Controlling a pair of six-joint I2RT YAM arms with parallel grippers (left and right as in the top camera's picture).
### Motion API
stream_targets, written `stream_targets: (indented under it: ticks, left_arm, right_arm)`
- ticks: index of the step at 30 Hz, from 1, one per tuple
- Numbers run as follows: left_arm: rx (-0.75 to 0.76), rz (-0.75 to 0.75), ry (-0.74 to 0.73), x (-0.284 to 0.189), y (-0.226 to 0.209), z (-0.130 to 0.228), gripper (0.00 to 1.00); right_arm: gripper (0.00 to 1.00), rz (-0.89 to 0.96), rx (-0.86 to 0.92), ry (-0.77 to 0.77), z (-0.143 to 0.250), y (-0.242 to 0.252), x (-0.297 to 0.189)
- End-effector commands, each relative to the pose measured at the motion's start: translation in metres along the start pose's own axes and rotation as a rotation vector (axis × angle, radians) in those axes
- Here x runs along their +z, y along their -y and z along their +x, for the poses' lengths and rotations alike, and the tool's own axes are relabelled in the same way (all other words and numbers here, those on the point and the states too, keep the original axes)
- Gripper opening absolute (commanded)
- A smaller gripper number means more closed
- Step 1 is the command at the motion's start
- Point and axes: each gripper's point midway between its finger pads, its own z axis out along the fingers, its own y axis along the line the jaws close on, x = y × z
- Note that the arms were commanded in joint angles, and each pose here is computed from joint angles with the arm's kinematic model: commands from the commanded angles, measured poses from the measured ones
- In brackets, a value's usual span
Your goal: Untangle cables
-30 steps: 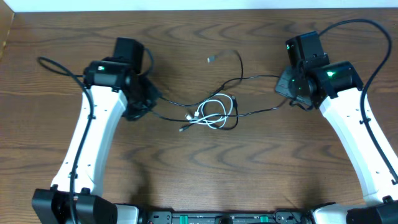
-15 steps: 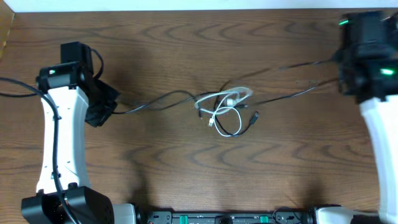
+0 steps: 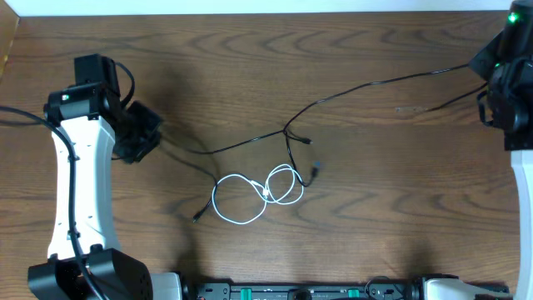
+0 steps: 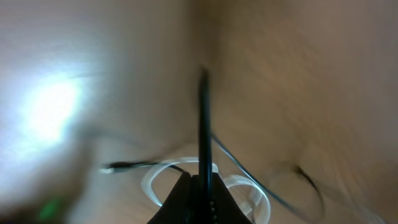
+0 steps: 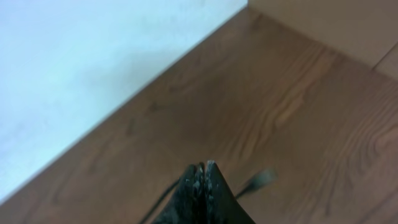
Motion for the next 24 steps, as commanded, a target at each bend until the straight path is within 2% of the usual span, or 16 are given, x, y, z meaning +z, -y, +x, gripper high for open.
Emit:
stream_targets:
  ticks: [1,3,9,12,15,18,20,24]
  left_arm:
    - [0.34,0.497,-0.153,-0.041,0.078,0.042,0.07]
    - [0.379,0.574,-0.122,-0.061,0.091,0.045,0.07]
    - [0.531,0.683,0.047,-0.128,0.111,0.068,0.07]
    - [0.601,0.768,0.165,-0.172,0.122,0.082,0.07]
    - [0.607,0.802,0.314,-0.209,0.122,0.083,0.07]
    - [0.472,0.684,0.5,-0.223,0.1,0.061,0.08]
    - [0.332,0.536,0.618,-0.225,0.069,0.043,0.07]
    - [0.128,0.264,0.749,-0.22,0.011,0.018,0.08]
  right_arm:
    - [0.01,-0.001,-0.045,-0.079,0.016,-0.004,0.014]
    - [0.01,-0.001,-0.061,-0.122,0.027,-0.006,0.02]
    - [0.01,0.006,-0.103,-0.249,0.057,-0.01,0.037]
    - [0.02,0.047,-0.127,-0.291,0.068,-0.006,0.047]
    - [0.01,0.127,-0.165,-0.316,0.078,0.005,0.059]
    - [0.02,0.279,-0.164,-0.298,0.079,0.029,0.068]
    - [0.02,0.423,-0.129,-0.254,0.073,0.055,0.071]
    - [0.02,0.543,-0.097,-0.218,0.06,0.088,0.074]
